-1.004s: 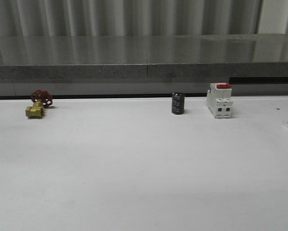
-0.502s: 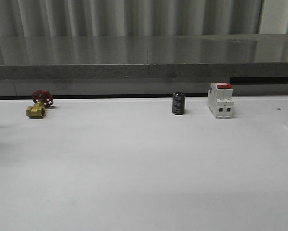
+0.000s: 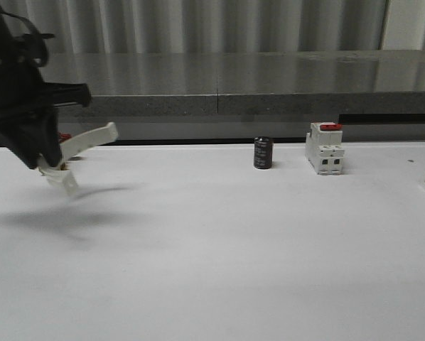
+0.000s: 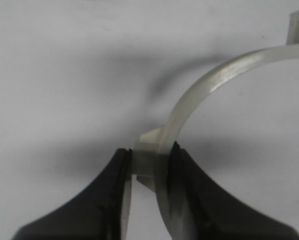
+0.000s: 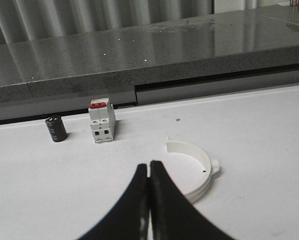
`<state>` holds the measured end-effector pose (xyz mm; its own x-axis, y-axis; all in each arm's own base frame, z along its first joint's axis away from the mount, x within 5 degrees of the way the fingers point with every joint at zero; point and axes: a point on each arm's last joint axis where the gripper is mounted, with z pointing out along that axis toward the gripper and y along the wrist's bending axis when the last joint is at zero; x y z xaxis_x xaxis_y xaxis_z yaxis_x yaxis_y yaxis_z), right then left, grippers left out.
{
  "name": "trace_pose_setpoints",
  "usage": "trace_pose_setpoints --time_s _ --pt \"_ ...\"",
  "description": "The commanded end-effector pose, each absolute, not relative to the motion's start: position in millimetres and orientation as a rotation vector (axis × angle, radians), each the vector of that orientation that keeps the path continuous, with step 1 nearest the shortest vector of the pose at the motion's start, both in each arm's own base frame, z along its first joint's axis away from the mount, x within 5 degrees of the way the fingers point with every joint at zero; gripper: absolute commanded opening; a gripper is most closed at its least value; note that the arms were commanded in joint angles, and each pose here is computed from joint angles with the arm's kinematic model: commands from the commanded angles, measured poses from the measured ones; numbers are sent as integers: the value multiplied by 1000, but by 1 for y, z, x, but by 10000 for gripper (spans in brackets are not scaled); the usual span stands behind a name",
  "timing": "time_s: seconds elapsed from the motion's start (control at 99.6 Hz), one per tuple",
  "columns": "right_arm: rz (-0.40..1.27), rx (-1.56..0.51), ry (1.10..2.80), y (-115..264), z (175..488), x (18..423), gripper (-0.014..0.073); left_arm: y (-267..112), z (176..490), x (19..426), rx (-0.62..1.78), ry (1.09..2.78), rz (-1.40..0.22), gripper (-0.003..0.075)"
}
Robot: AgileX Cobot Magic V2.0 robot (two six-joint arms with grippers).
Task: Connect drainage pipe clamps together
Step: 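Grasp the white half-ring clamp with the left gripper and lift it, then lower the clamp half onto the table center and open the left gripper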
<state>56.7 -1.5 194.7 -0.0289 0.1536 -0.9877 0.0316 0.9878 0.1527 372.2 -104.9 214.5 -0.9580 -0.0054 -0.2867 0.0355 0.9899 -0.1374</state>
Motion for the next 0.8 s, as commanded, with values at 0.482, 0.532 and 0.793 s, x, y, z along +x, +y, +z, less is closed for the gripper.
trace_pose_setpoints --time_s 0.482,0.532,0.793 --pt "81 126 1477 -2 210 54 -67 -159 199 375 -8 2784 -300 29" --pt "81 126 1477 -2 210 54 -67 -159 198 375 -8 2786 -299 29" --pt "81 126 1477 -2 210 54 -67 -159 190 376 -9 2812 -287 32"
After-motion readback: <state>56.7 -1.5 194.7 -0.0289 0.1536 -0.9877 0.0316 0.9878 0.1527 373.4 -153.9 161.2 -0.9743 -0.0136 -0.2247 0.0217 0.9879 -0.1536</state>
